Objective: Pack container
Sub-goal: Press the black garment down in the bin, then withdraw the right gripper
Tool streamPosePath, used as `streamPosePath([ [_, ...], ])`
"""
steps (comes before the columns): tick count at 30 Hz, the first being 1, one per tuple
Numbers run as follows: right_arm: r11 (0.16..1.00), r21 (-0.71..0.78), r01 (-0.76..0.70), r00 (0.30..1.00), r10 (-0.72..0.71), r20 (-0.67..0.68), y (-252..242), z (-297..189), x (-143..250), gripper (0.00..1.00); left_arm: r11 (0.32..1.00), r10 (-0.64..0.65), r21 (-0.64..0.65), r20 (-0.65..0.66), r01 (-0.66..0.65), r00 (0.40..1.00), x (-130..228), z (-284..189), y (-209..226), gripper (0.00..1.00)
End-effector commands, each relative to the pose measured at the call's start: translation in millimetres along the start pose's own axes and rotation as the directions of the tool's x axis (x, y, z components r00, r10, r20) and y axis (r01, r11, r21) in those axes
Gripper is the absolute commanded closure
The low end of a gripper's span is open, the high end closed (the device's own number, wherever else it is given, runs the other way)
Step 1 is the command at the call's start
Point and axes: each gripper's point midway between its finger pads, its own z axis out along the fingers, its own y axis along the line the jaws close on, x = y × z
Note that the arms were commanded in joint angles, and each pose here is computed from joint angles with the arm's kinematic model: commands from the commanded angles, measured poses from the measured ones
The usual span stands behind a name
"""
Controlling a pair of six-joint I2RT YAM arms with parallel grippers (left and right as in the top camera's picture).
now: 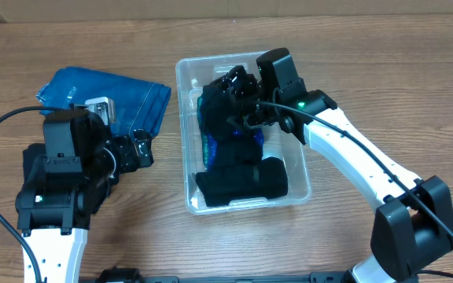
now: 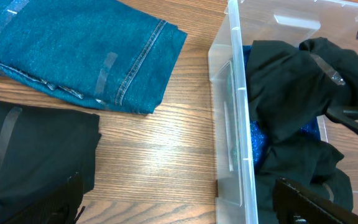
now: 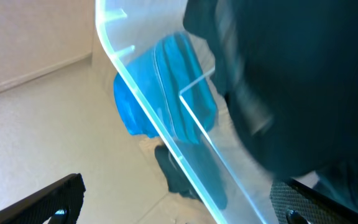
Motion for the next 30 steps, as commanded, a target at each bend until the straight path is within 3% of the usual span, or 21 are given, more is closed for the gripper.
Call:
streamPosePath([
  [1, 0.999, -0.023, -0.047, 0.999, 0.046, -0.011, 11.9, -10.3, 7.1, 0.00, 1.000, 0.016, -0.006, 0.021, -0.016, 1.000, -7.4, -4.0, 0.4, 0.00],
  [5, 0.996, 0.037, -0.078, 0.994, 0.075, 0.085, -3.8, -10.9, -7.8, 0.00, 1.000, 0.016, -0.007, 0.021, -0.016, 1.000, -7.6, -4.0, 0.5, 0.00],
  [7, 0.992, 0.037, 0.123, 0.979, -0.128, 0.160, 4.0, -12.7, -22.5, 0.00, 1.000, 0.016, -0.007, 0.022, -0.016, 1.000, -7.7, -4.0, 0.5, 0.00],
  [10, 0.850, 0.074, 0.522, 0.815, -0.523, 0.249, 27.4, -19.5, -36.7, 0.01, 1.000, 0.016, -0.010, 0.020, -0.016, 1.000, -7.5, -3.4, 1.0, 0.00],
  [11, 0.785, 0.118, 0.608, 0.740, -0.614, 0.275, 30.5, -23.2, -42.5, 0.07, 1.000, 0.015, -0.010, 0.017, -0.015, 1.000, -7.3, -2.5, 1.2, 0.00],
  [12, 0.718, 0.170, 0.675, 0.661, -0.692, 0.290, 32.1, -27.2, -48.2, 0.22, 1.000, 0.015, -0.010, 0.014, -0.015, 1.000, -7.1, -2.0, 1.3, 0.00],
  [14, 0.463, 0.294, 0.836, 0.410, -0.883, 0.228, 29.4, -30.2, -54.4, 0.74, 1.000, 0.014, -0.012, 0.004, -0.014, 1.000, -6.3, 0.9, 1.8, 0.00],
  [15, 0.393, 0.347, 0.852, 0.345, -0.919, 0.192, 22.8, -30.6, -59.9, 0.86, 1.000, 0.013, -0.013, 0.001, -0.013, 1.000, -6.1, 1.8, 2.0, 0.00],
  [16, 0.346, 0.373, 0.861, 0.309, -0.938, 0.156, 16.4, -29.1, -62.3, 0.89, 1.000, 0.013, -0.012, -0.002, -0.013, 1.000, -5.9, 2.7, 2.0, 0.00],
  [18, 0.297, 0.398, 0.868, 0.299, -0.952, 0.060, -6.7, -19.5, -65.0, 0.89, 1.000, 0.013, -0.010, -0.003, -0.013, 1.000, -5.8, 2.8, 1.6, 0.00],
  [25, 0.313, 0.469, 0.826, 0.484, -0.821, -0.303, -139.1, 31.7, -73.2, 0.89, 1.000, 0.013, -0.010, -0.003, -0.013, 1.000, -5.7, 2.8, 1.6, 0.00],
  [30, 0.310, 0.479, 0.821, 0.481, -0.827, -0.290, -132.5, 32.2, -79.3, 0.87, 1.000, 0.012, -0.011, -0.004, -0.012, 1.000, -5.5, 2.8, 1.7, 0.00],
])
